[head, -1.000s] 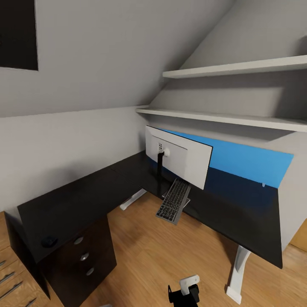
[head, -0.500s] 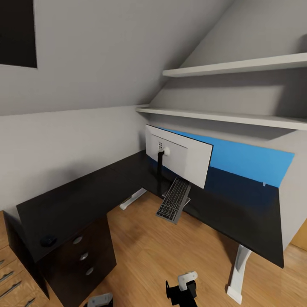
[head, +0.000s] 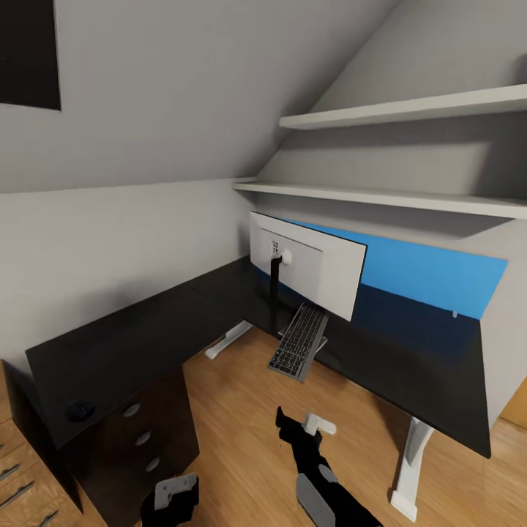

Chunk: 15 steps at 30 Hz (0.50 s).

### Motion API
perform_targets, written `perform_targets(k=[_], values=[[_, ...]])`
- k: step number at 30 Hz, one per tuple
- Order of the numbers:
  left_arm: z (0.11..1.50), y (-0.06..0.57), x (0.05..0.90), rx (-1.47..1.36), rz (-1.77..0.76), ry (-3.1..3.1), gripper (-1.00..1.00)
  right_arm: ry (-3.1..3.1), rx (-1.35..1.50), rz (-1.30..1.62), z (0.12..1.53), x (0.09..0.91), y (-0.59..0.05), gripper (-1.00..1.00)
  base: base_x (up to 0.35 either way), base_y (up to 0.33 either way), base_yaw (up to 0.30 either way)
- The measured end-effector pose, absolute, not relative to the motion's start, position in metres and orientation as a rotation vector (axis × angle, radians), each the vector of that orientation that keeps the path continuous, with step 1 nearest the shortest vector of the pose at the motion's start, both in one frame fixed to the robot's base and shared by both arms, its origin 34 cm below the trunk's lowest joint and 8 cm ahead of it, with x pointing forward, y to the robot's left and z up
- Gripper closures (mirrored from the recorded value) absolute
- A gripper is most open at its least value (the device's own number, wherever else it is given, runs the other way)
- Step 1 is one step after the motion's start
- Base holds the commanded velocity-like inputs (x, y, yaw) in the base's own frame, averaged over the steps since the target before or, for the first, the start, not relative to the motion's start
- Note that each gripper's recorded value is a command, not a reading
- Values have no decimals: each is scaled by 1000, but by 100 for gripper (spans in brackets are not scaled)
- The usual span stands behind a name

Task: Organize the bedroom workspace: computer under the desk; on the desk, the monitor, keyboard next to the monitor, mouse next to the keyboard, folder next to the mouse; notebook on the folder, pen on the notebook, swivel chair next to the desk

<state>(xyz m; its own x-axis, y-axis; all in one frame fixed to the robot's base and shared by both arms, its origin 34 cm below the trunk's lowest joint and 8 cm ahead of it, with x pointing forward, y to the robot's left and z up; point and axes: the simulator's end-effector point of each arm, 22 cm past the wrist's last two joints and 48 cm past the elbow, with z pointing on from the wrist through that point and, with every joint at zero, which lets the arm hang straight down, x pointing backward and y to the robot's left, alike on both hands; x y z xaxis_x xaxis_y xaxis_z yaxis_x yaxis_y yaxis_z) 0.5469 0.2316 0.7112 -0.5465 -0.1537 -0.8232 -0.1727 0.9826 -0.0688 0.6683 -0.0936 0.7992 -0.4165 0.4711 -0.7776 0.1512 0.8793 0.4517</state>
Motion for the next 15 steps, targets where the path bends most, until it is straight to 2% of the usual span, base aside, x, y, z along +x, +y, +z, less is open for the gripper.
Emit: perform_targets(k=[6,13,15], values=[[765,202,582,-178,-71,2214,-100,1957,747,677,826,693,-89,-100,0,0,0],[839,173,594,-104,-171,2248,-100,1900,817,830,834,708,-125,-100,0,0,0],[861,146,592,-106,-247,2260,-100,1876,827,861,835,712,-142,-100,0,0,0]])
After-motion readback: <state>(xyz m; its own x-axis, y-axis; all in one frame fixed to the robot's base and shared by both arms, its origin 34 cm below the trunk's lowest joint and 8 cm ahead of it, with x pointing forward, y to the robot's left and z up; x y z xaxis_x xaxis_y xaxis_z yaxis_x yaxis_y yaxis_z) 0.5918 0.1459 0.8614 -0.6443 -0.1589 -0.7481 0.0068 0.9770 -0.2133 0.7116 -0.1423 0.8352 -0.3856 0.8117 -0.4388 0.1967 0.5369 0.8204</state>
